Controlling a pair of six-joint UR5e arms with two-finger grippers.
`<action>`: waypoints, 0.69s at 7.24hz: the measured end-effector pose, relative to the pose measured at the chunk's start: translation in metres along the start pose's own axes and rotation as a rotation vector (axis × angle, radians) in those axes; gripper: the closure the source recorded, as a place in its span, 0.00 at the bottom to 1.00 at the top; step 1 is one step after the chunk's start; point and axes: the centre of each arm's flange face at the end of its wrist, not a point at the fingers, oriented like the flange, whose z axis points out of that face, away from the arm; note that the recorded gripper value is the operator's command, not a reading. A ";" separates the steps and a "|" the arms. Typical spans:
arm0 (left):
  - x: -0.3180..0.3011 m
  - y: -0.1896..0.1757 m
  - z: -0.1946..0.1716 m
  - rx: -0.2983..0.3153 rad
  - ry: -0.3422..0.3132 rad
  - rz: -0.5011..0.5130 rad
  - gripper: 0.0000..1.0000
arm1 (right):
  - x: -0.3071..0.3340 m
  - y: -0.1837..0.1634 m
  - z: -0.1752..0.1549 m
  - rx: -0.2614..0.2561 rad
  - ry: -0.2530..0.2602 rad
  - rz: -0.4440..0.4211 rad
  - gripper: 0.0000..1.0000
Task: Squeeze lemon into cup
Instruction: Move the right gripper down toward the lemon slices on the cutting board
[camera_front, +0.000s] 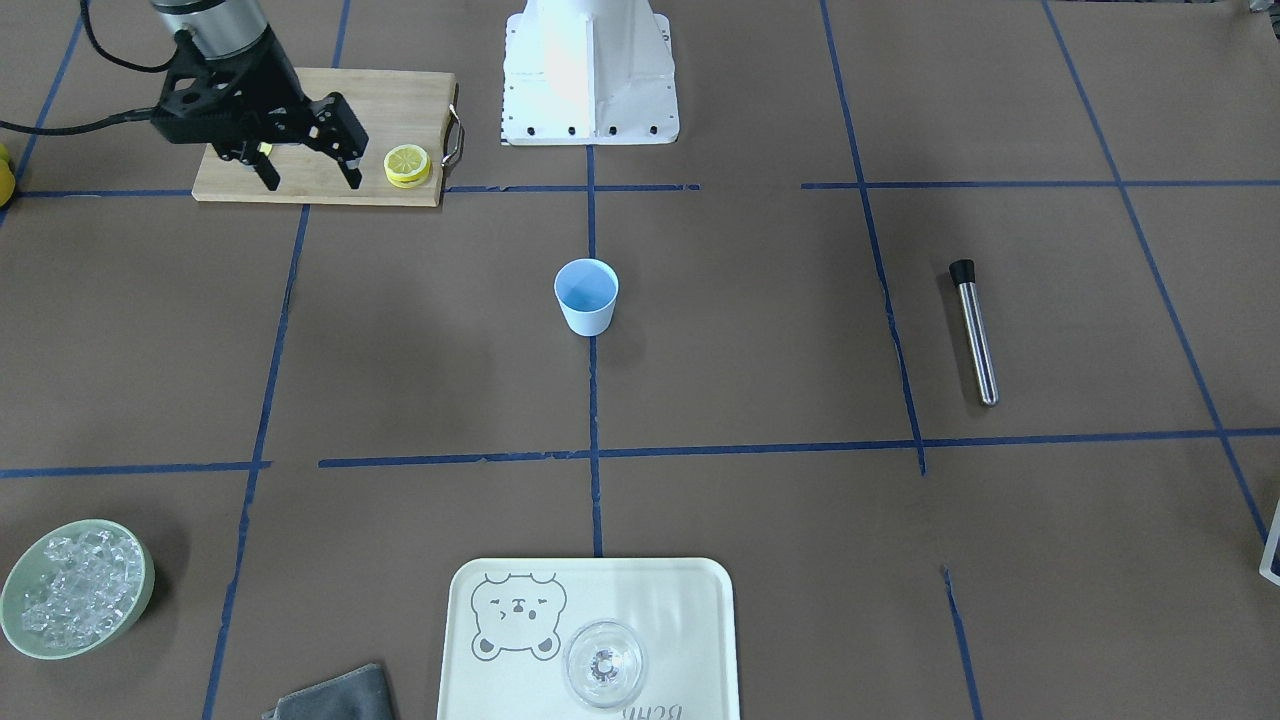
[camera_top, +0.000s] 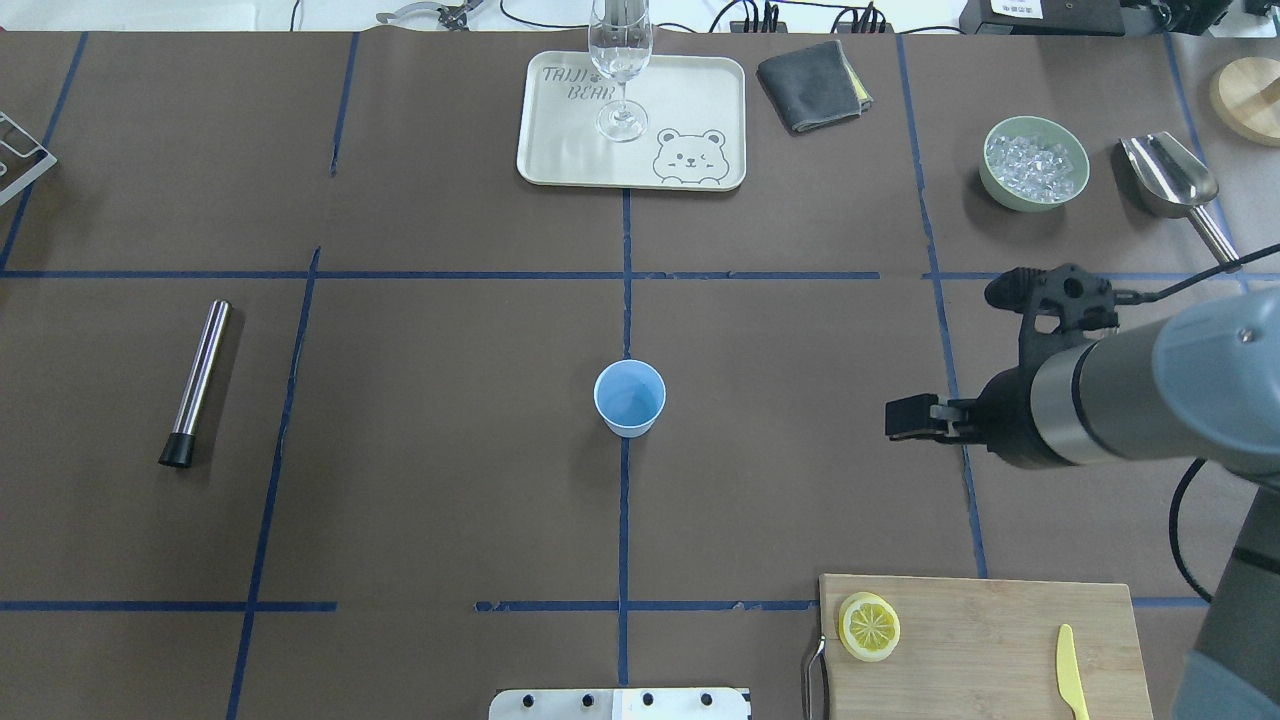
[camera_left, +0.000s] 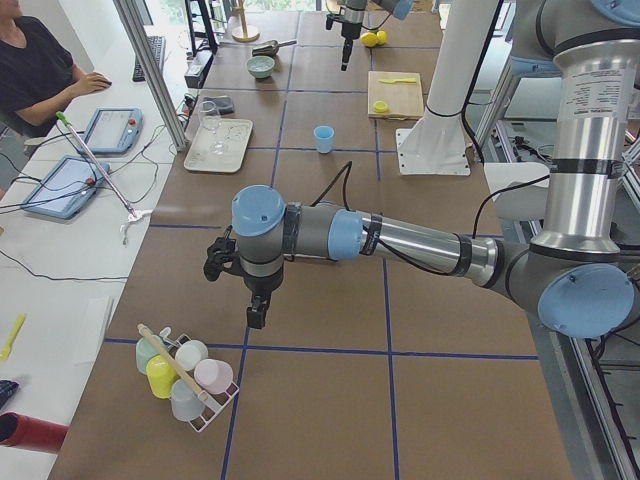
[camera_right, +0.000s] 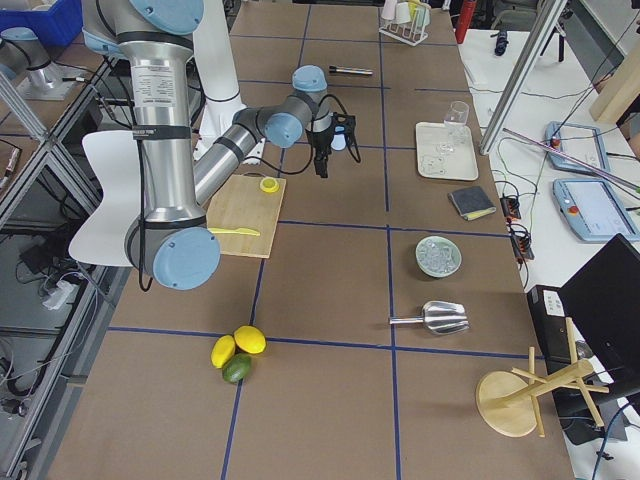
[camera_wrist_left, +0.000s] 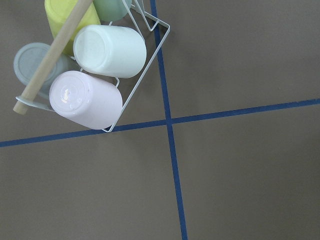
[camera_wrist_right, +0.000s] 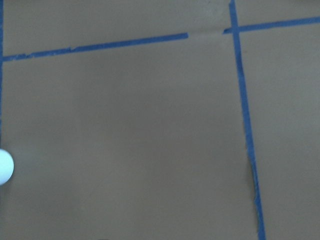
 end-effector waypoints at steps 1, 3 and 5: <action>0.002 0.000 -0.002 0.004 -0.001 0.004 0.00 | -0.014 0.034 0.014 0.008 0.007 0.002 0.00; 0.003 -0.001 -0.003 0.007 -0.001 0.007 0.00 | -0.019 0.088 0.055 0.005 0.065 -0.022 0.00; 0.005 -0.001 -0.006 0.011 -0.002 0.011 0.00 | -0.012 0.116 0.107 0.019 0.094 -0.049 0.00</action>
